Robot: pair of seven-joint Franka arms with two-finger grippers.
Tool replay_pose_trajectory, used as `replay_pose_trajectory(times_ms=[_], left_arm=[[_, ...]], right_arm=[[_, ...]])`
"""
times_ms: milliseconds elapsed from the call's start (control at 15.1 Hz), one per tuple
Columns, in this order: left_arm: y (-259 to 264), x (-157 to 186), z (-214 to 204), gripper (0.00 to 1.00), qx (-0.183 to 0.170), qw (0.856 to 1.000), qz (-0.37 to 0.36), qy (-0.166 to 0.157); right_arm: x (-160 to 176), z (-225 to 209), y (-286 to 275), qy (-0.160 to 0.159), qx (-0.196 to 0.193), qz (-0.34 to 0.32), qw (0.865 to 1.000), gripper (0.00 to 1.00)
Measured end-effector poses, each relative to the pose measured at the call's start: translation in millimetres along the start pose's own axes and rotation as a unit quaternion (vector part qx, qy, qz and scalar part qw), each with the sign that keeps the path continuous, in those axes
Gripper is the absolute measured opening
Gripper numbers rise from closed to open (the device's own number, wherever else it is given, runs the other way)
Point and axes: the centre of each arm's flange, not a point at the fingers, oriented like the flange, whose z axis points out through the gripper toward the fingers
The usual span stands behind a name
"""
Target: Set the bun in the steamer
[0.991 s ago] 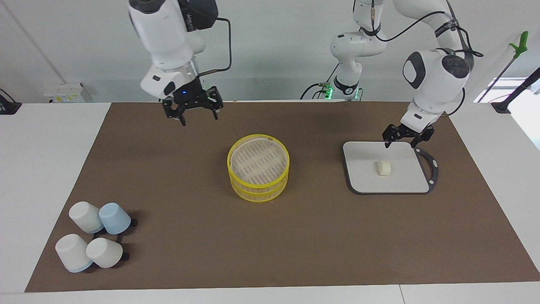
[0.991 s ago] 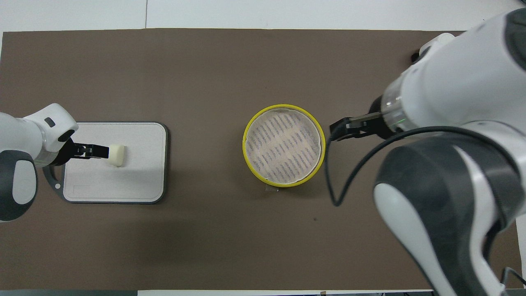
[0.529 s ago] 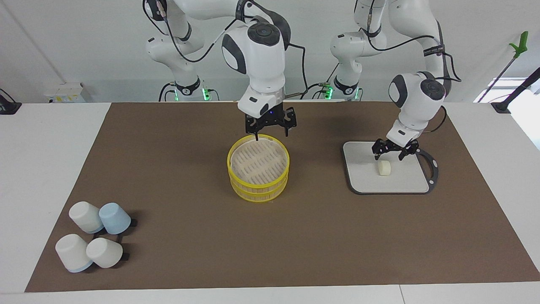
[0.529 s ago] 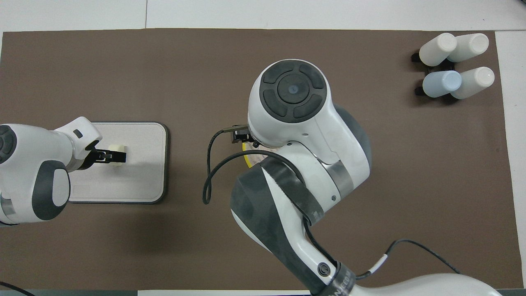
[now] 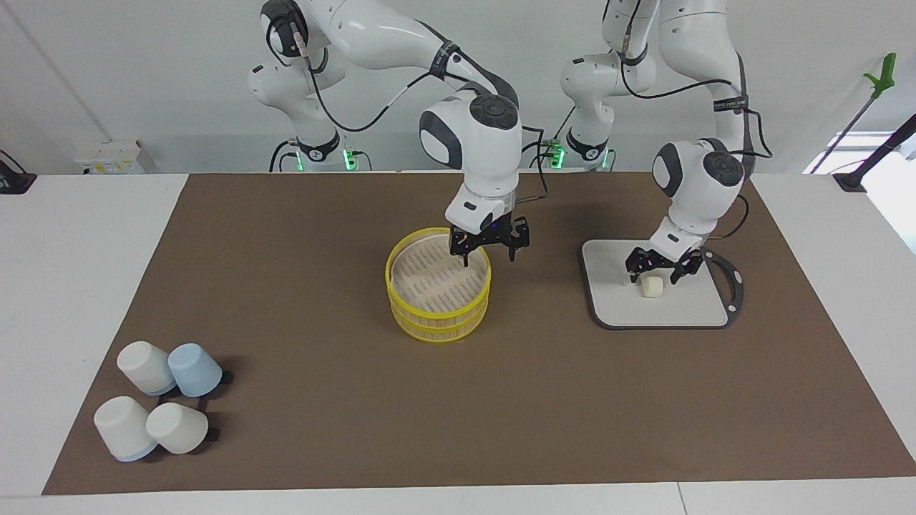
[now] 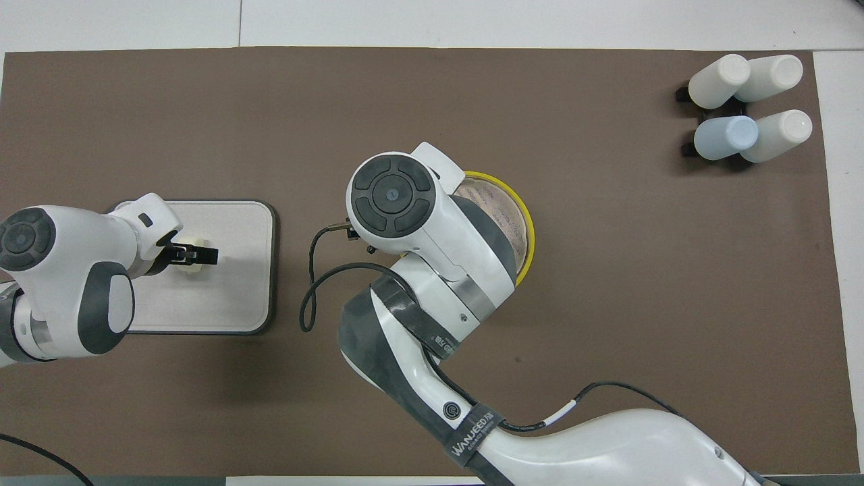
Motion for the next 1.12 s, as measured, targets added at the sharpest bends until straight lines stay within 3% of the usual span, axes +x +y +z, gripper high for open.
replay_pose_trajectory(times_ms=[66, 132, 198, 330, 529, 793, 925, 991, 1123], left_arm=[[0, 0, 1, 0.96, 0.0, 1.0, 0.001, -0.001], [0, -1, 2, 0.96, 0.0, 1.0, 0.002, -0.002], [0, -1, 2, 0.89, 0.0, 1.0, 0.002, -0.002], [0, -1, 2, 0.62, 0.0, 1.0, 0.003, -0.002], [0, -1, 2, 0.3, 0.0, 1.0, 0.003, -0.002], [0, -1, 2, 0.27, 0.0, 1.0, 0.003, -0.002], [0, 1, 0, 0.27, 0.0, 1.0, 0.003, 0.0], [0, 4, -4, 0.27, 0.0, 1.0, 0.003, 0.003], [0, 12, -15, 0.26, 0.0, 1.0, 0.005, 0.003]], right_arm=[[-3, 7, 0, 0.001, 0.001, -0.001, 1.0, 0.98], [-6, 13, 0, 0.003, 0.003, -0.003, 1.0, 0.89], [-8, 18, 0, 0.004, 0.004, -0.004, 1.0, 0.89], [-12, 21, 0, 0.005, 0.005, -0.005, 1.0, 0.78], [-17, 23, 0, 0.01, 0.008, -0.008, 1.0, 0.73], [-28, 28, -5, 0.007, 0.007, -0.015, 1.0, 0.66], [-30, 28, -6, 0.007, 0.007, -0.017, 1.0, 0.53], [-30, 27, -5, 0.006, 0.006, -0.017, 1.0, 0.53], [-31, 27, -5, 0.006, 0.006, -0.017, 1.0, 0.33]])
